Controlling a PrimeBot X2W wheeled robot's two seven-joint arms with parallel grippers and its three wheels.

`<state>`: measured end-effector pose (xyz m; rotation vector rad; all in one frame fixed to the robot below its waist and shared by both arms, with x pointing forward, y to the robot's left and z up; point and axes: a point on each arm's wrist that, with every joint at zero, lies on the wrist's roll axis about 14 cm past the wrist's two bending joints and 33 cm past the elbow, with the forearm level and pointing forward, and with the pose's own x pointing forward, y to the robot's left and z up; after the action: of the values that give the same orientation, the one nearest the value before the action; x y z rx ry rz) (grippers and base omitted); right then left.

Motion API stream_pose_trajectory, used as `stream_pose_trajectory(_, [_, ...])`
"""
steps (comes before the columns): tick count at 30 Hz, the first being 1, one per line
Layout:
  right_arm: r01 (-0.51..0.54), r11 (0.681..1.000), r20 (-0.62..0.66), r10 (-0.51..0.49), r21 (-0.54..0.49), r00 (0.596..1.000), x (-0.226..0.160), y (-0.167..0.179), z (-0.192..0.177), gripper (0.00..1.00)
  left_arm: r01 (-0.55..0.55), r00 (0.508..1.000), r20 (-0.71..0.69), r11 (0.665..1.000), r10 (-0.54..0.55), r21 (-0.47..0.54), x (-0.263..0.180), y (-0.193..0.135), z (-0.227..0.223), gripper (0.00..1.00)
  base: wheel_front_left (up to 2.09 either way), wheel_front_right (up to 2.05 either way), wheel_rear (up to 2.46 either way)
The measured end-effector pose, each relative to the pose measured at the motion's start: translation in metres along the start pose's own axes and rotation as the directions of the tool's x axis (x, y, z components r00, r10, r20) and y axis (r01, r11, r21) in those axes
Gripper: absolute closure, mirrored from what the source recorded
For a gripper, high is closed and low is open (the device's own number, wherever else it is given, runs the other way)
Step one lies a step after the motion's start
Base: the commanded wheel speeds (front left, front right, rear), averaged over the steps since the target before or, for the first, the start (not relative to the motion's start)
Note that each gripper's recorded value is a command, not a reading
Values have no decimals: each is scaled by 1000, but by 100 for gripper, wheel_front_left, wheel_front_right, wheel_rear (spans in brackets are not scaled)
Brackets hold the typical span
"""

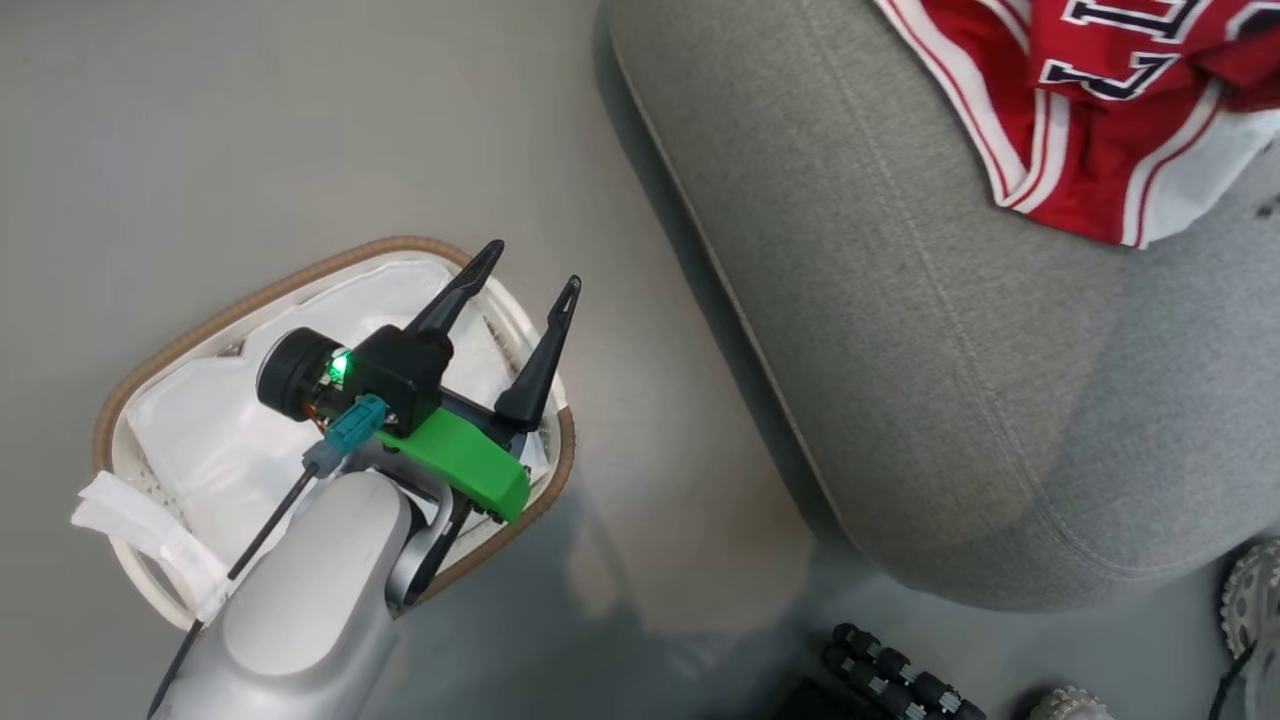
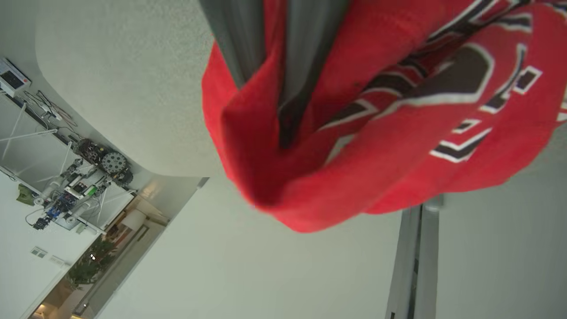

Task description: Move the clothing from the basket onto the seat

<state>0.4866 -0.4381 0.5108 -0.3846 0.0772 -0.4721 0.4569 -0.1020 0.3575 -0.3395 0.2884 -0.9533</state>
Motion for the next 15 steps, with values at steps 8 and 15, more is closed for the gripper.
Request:
stream_pose_trajectory(8, [20,996,-178,-5,84,984,-40,19,-72,0,-57,998,-28,998,56,-7,-11,19,-10,0,0,0,0])
stream_pose_trajectory(15, [46,992,-194,-22,118,981,-81,7,-76,0,-79,997,-15,997,79,-9,-14,10,3,0,0,0,0])
